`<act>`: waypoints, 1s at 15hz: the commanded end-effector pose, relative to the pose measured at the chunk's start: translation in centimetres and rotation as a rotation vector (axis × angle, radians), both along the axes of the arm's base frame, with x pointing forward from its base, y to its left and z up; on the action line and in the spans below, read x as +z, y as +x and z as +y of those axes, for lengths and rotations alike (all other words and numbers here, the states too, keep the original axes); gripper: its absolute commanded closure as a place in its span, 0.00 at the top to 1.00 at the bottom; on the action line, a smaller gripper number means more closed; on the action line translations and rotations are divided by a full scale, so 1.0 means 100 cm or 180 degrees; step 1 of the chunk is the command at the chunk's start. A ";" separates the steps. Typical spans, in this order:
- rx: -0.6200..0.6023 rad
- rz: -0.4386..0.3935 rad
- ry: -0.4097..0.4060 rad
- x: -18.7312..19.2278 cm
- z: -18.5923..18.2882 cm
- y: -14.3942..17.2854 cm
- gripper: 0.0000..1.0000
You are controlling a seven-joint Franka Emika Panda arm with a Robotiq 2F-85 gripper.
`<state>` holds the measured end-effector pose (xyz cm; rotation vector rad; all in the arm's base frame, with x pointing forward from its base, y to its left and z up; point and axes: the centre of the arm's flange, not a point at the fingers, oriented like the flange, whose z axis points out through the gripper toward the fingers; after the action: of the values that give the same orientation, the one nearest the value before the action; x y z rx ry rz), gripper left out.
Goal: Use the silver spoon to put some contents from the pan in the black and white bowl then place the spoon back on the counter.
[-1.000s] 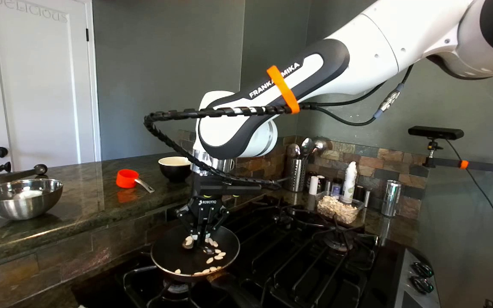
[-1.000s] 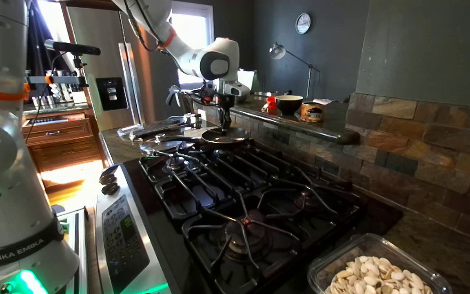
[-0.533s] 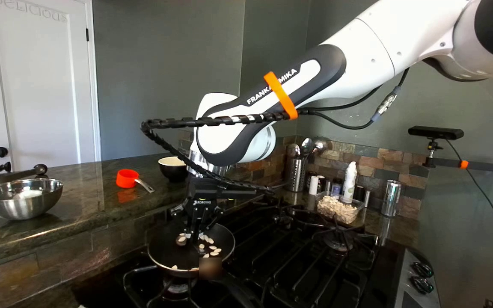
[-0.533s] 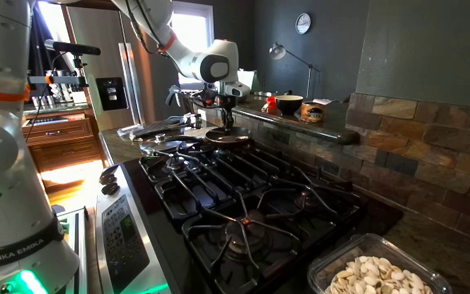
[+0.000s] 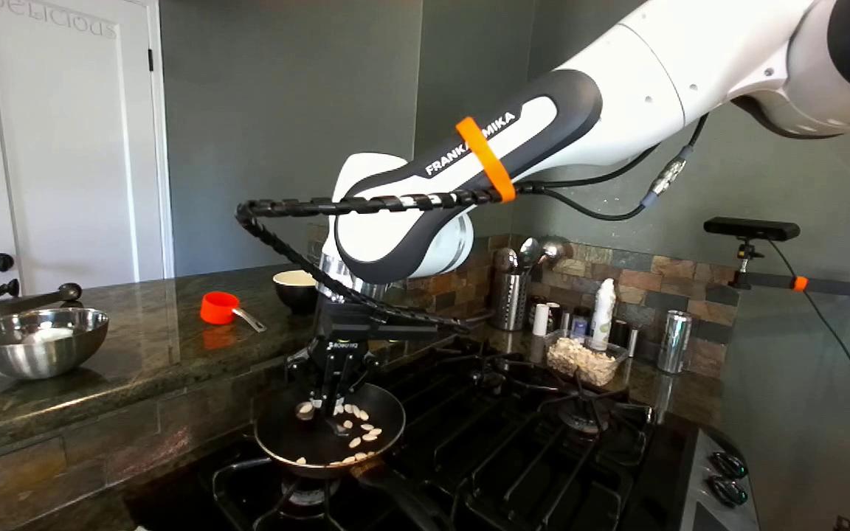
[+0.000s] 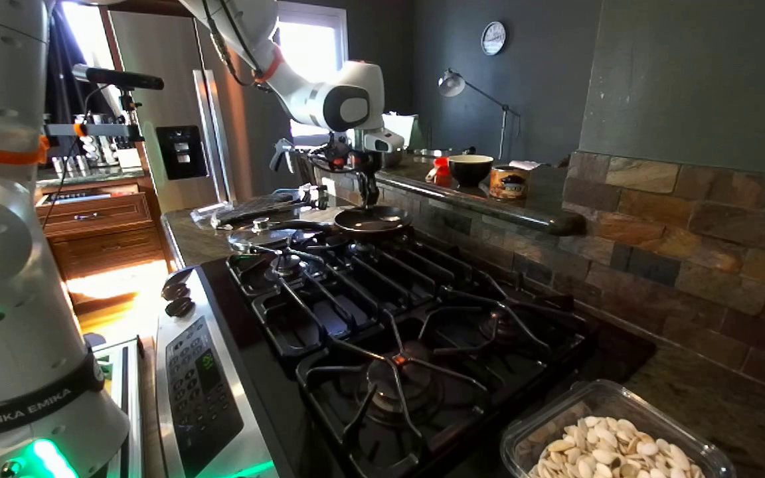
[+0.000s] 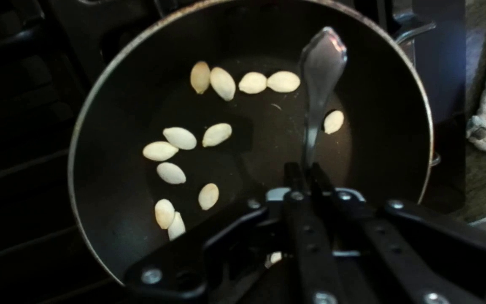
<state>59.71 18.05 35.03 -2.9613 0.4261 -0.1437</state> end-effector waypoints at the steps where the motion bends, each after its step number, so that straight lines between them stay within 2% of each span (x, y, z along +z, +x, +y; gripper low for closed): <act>1: -0.0032 -0.0057 -0.0054 0.006 0.006 -0.004 0.02; 7: -0.0010 -0.0098 -0.0016 0.020 0.013 -0.004 0.02; 15: -0.0058 -0.0128 -0.0029 0.059 0.023 -0.019 0.02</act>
<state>59.07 19.85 39.26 -2.9358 0.4108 -0.2161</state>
